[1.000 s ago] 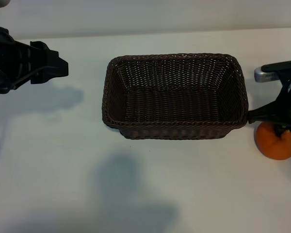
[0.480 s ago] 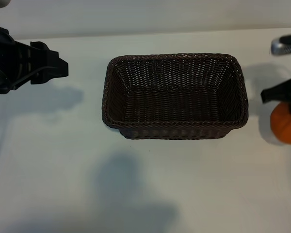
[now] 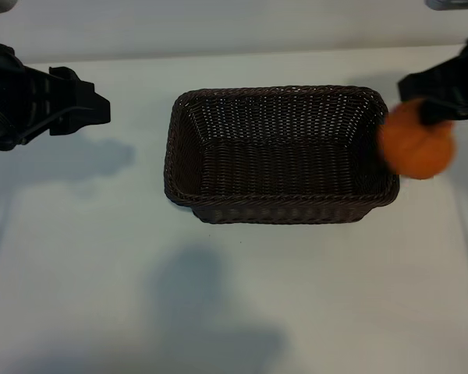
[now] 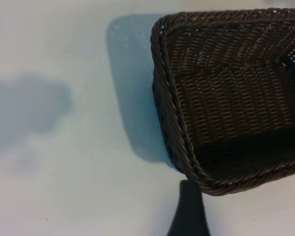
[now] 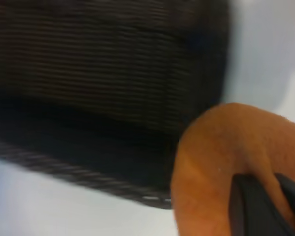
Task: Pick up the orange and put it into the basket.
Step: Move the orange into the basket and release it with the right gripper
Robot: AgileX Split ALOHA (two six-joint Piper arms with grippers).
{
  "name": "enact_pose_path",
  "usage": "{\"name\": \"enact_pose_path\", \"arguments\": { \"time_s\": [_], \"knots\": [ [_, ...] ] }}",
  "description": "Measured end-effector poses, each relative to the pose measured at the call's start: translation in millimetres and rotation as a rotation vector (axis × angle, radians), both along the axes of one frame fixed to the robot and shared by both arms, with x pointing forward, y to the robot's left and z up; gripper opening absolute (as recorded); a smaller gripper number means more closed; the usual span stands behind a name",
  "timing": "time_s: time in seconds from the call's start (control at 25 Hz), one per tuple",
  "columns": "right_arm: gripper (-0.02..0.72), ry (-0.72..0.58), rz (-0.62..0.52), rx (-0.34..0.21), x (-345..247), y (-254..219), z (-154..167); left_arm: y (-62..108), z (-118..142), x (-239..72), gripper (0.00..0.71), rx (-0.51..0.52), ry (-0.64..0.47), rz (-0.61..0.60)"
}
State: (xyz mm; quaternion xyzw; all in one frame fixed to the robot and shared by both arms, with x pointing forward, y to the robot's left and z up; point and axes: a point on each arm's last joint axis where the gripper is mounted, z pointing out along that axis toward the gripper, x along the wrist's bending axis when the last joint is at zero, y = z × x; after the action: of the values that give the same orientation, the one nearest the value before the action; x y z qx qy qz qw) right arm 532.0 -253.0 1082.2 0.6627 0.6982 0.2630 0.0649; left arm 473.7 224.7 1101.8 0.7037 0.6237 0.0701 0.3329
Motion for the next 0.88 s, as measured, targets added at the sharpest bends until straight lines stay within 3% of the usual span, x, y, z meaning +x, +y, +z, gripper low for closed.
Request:
{"name": "enact_pose_path", "arguments": {
  "time_s": [0.12, 0.24, 0.48, 0.88],
  "knots": [
    [0.080, -0.045, 0.072, 0.082, 1, 22, 3, 0.0, 0, 0, 0.589, 0.000, 0.000, 0.000],
    [0.078, -0.096, 0.139, 0.115, 7, 48, -1, -0.4, 0, 0, 0.589, -0.006, 0.002, 0.001],
    [0.076, -0.063, 0.249, 0.081, 29, 84, -29, -1.3, 0, 0, 0.589, -0.020, 0.005, 0.002],
    [0.093, 0.009, 0.289, 0.036, 79, 99, -60, -1.4, 0, 0, 0.589, -0.021, 0.006, 0.001]
  ]
}}
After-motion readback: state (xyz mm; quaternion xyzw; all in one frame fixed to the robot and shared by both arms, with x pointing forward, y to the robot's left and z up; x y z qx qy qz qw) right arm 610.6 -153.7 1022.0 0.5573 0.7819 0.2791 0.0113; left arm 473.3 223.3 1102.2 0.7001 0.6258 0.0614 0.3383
